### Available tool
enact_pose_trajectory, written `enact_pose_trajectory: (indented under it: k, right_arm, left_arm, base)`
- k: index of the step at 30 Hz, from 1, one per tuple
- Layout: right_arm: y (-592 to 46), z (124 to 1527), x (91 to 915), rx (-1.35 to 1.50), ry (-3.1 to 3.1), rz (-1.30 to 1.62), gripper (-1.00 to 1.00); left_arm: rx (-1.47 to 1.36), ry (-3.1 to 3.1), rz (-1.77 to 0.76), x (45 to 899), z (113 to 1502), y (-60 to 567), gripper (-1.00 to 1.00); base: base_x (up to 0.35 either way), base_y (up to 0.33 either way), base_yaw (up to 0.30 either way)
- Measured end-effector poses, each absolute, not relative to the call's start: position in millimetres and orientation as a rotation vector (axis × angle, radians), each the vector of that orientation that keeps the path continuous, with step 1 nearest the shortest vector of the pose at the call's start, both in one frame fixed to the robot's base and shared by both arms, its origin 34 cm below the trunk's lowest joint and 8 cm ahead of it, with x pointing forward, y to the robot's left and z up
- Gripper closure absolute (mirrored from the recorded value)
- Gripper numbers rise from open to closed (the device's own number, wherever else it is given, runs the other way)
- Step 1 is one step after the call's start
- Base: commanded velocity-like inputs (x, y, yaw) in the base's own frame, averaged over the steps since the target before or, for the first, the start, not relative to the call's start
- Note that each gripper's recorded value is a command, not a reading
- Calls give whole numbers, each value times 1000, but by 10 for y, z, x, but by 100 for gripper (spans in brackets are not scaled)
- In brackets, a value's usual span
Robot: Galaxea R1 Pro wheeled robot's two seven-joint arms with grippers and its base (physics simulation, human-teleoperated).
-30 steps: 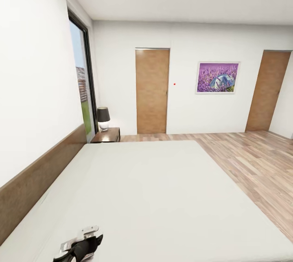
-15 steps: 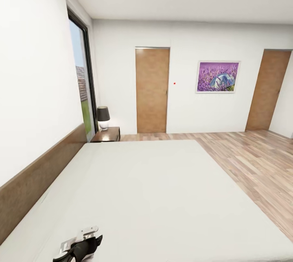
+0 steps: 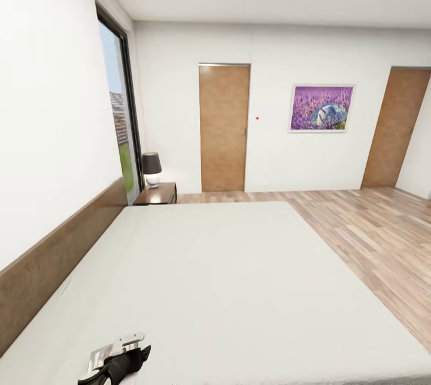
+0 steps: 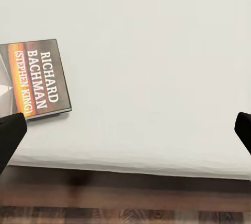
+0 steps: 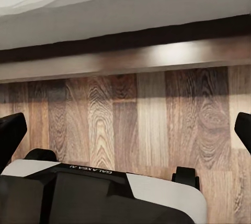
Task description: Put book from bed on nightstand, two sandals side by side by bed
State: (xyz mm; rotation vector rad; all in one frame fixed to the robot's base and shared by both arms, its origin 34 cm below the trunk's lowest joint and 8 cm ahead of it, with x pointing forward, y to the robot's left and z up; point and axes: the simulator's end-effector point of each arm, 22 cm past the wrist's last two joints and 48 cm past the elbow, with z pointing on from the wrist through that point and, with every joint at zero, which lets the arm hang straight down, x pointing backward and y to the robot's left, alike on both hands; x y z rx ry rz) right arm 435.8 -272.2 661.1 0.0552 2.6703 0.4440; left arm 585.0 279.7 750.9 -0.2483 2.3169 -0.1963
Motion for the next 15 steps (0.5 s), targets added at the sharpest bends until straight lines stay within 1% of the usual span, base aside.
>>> enact_pose_trajectory:
  k: [15]
  right_arm:
    - [-2724,6592,4341,55,2677,441,-100]
  left_arm:
    - [-249,2322,-196,5839,7486,2797,-100]
  base:
    - [0,0,0]
